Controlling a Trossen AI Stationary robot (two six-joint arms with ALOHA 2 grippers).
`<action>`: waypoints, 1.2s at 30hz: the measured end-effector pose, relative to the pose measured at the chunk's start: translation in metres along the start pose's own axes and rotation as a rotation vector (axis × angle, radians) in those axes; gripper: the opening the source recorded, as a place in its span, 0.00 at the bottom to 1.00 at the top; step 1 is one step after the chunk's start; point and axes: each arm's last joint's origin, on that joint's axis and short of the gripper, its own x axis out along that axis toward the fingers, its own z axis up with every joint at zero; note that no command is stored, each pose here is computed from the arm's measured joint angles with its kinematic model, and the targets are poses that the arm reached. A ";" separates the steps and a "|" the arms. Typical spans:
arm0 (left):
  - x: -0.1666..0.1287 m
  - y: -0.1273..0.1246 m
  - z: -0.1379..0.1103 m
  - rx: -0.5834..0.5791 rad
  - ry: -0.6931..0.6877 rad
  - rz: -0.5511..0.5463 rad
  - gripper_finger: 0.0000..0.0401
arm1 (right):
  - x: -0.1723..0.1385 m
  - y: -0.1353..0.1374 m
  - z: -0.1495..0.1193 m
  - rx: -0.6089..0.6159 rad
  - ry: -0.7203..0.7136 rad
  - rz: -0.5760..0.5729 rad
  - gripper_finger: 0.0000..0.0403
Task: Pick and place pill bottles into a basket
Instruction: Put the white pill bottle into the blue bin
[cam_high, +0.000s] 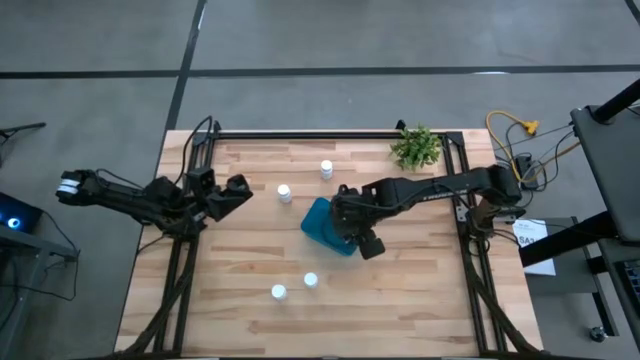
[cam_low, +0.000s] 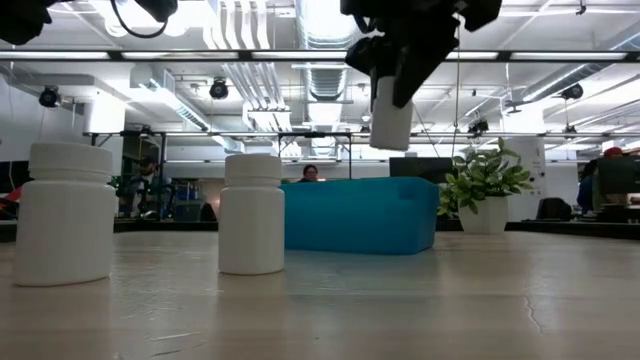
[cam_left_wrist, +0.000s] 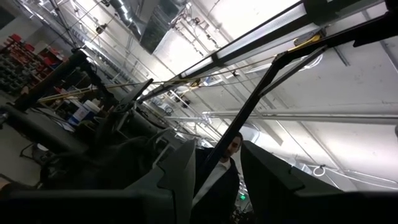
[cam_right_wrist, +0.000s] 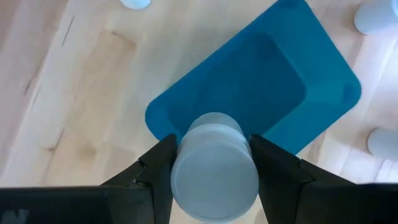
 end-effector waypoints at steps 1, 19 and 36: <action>0.000 0.000 0.000 0.000 0.002 0.002 0.28 | 0.002 -0.001 -0.001 -0.007 -0.001 0.008 0.41; 0.000 0.002 -0.002 0.002 0.010 0.008 0.28 | 0.023 -0.017 -0.013 0.014 -0.040 0.120 0.41; 0.000 0.003 -0.004 0.002 0.016 0.013 0.28 | 0.062 -0.027 -0.001 0.026 0.056 0.170 0.41</action>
